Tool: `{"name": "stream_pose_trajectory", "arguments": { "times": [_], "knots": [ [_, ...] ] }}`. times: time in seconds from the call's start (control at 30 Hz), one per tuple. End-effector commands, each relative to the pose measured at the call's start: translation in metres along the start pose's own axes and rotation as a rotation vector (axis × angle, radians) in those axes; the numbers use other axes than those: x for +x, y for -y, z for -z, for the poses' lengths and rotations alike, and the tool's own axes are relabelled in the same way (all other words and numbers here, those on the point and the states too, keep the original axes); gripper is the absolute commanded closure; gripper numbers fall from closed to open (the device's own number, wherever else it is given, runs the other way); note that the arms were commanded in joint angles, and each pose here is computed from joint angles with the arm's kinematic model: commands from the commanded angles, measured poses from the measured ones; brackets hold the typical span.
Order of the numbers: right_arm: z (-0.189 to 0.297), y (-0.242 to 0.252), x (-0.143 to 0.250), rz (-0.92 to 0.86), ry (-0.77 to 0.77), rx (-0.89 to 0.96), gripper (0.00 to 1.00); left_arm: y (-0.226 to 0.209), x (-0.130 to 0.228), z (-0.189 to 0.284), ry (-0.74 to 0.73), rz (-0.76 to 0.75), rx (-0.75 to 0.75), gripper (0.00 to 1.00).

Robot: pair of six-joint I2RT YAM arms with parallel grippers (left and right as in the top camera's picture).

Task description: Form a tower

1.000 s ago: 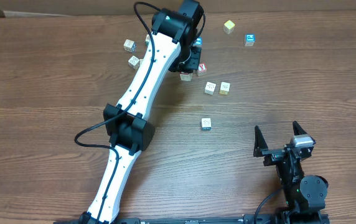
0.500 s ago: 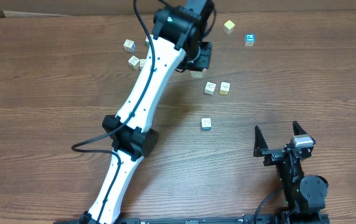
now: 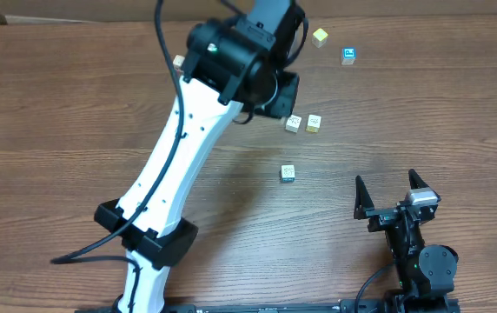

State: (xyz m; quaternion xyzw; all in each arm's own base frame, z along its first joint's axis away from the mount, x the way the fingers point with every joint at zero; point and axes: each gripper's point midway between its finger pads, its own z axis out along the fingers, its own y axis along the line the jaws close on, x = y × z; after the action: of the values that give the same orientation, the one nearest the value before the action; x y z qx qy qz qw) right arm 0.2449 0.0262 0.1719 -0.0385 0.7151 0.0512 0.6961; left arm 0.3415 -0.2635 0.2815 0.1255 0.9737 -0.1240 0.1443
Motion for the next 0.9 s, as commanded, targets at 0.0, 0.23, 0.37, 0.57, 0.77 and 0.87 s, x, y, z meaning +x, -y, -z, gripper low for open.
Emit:
{"name": "stream_pose_trajectory", "arguments": {
  "times": [0.0, 0.23, 0.37, 0.57, 0.77, 0.87],
  "knots": [
    [0.0, -0.001, 0.002, -0.006, 0.002, -0.007, 0.0, -0.005, 0.031, -0.029, -0.137, 0.053, -0.064, 0.93],
    [0.0, -0.001, 0.002, -0.006, 0.002, -0.007, 0.0, -0.014, 0.045, -0.089, -0.165, 0.167, -0.202, 0.96],
    [0.0, -0.001, 0.002, -0.006, 0.002, -0.007, 0.0, -0.02, 0.038, -0.113, -0.087, 0.225, -0.276, 0.93],
    [0.0, -0.001, 0.002, -0.006, 0.002, -0.007, 0.0, -0.027, 0.045, -0.149, -0.04, 0.369, -0.327, 0.89],
    [0.0, -0.001, 0.002, -0.006, 0.002, -0.007, 0.0, -0.023, 0.046, -0.168, -0.021, 0.361, -0.308, 0.89],
    [0.0, -0.001, 0.002, -0.006, 0.002, -0.007, 0.0, -0.02, 0.047, -0.168, -0.021, 0.353, -0.305, 0.87]
  ]
}}
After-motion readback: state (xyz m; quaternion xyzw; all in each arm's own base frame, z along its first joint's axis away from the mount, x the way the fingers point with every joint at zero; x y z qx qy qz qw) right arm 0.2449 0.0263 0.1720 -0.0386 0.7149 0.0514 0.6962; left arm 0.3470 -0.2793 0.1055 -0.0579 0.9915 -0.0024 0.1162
